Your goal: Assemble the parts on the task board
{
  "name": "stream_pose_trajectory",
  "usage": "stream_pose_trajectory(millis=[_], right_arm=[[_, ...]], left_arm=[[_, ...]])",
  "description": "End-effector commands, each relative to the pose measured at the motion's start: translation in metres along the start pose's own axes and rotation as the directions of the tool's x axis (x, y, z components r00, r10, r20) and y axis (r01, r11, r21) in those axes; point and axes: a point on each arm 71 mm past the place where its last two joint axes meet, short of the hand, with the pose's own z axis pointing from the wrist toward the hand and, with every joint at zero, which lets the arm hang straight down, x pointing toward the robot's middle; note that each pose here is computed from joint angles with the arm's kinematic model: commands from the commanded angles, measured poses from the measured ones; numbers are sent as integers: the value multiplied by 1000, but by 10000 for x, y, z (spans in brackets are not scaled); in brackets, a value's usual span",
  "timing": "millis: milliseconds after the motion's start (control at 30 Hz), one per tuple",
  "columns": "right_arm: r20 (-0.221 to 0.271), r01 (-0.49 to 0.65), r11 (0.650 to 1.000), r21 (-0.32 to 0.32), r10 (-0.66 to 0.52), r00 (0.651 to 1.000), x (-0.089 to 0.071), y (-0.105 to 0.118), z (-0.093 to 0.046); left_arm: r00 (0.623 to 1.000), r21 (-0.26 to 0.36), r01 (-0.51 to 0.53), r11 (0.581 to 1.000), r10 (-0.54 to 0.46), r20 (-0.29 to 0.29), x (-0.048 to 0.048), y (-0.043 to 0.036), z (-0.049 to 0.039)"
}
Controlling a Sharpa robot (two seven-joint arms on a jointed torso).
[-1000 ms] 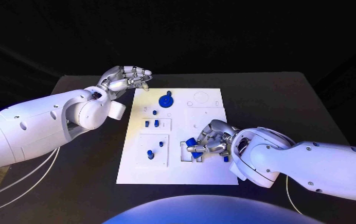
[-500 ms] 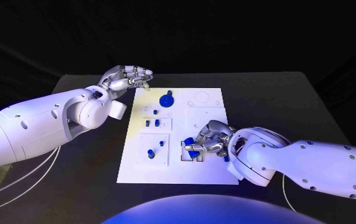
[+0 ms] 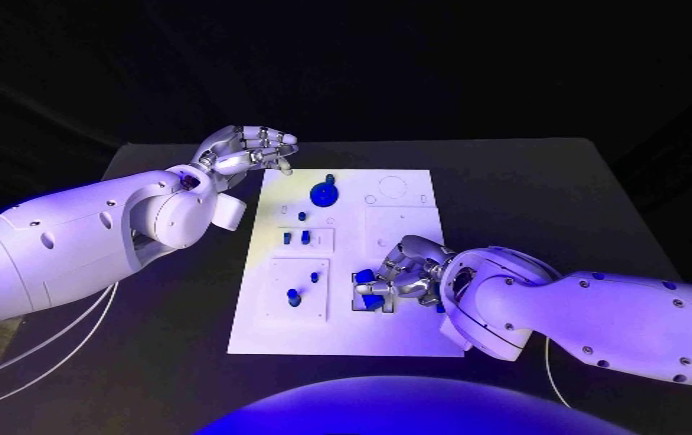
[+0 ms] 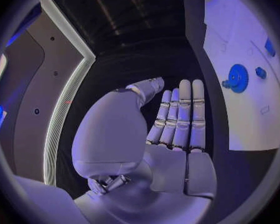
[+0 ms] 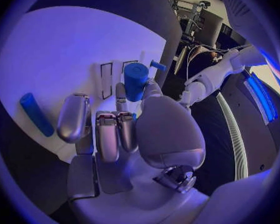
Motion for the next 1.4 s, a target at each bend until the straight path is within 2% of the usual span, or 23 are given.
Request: stream_pose_trajectory(millis=[33, 700, 1400], right_arm=[[11, 13, 1000, -8, -13, 1000, -4, 4, 4], [72, -4, 999, -31, 6, 997, -20, 21, -20], [13, 40, 999, -15, -40, 999, 25, 18, 73]], left_arm=[[1000, 5, 3, 1000, -3, -18, 24, -12, 3], [1000, 4, 1, 1000, -1, -16, 15, -13, -4], [1000, 1, -1, 1000, 1, -16, 10, -12, -9]])
